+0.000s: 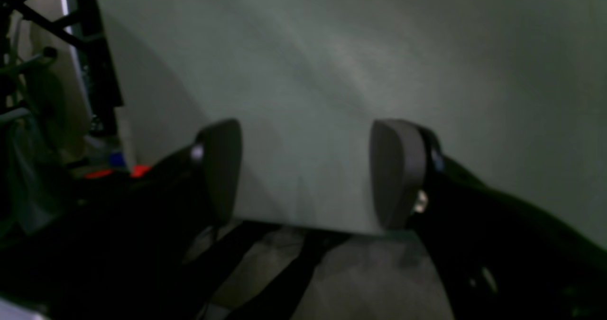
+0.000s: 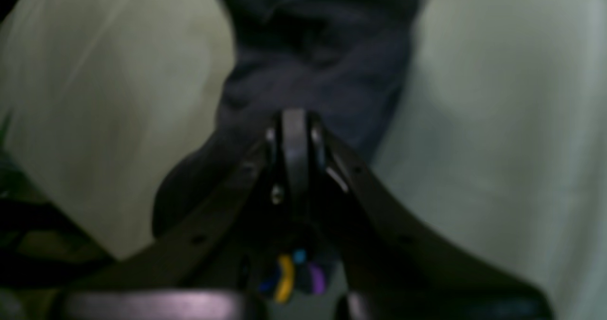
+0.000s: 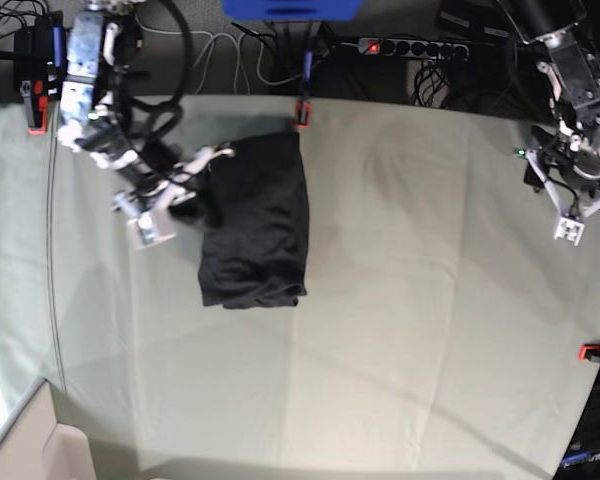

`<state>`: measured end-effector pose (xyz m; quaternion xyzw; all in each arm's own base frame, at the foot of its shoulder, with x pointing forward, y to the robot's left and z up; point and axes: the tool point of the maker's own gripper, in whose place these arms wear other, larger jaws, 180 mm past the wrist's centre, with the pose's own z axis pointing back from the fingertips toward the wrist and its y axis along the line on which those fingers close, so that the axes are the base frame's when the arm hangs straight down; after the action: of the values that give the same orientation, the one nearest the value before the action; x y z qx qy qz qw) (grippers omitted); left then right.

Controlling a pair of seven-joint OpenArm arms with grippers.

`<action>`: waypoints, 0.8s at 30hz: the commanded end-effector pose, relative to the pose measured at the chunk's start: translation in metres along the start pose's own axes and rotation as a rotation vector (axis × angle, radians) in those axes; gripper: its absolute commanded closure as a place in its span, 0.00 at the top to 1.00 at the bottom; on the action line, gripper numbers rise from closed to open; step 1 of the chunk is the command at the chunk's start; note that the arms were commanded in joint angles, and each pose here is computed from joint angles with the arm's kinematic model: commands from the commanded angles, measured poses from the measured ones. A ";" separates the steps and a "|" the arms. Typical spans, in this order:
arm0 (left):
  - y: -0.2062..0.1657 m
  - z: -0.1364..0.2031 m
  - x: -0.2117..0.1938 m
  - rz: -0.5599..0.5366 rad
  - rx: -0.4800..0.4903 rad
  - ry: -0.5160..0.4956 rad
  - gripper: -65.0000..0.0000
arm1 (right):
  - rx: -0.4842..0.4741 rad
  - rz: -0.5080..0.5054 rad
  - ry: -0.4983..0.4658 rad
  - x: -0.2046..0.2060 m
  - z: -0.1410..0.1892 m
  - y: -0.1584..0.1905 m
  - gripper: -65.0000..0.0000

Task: Layout the t-shirt on the table in an organized manner, then fold the t-shirt properly
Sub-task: 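Press and tuck the stack edge with the right gripper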

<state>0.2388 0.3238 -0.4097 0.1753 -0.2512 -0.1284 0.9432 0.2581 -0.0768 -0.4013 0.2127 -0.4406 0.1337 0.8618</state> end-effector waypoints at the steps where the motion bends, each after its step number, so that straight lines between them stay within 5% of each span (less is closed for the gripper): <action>1: 0.009 0.004 0.003 -0.008 0.023 -0.017 0.63 | 0.017 -0.004 -0.036 0.007 -0.001 0.003 0.00; 10: 0.008 0.004 0.001 -0.009 0.021 -0.011 0.63 | 0.041 -0.067 0.074 -0.033 -0.021 -0.008 0.00; 18: 0.005 0.003 0.001 -0.010 0.014 -0.010 0.63 | 0.017 0.085 -0.101 0.045 -0.001 -0.002 0.00; 24: -0.001 0.004 -0.006 -0.004 0.004 0.001 0.63 | 0.057 0.075 -0.125 0.061 -0.025 0.005 0.00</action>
<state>0.2266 0.3191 -0.4190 0.1675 -0.2390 -0.1295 0.9477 0.2974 -0.0608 -0.3824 0.2206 -0.4656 0.1651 0.8410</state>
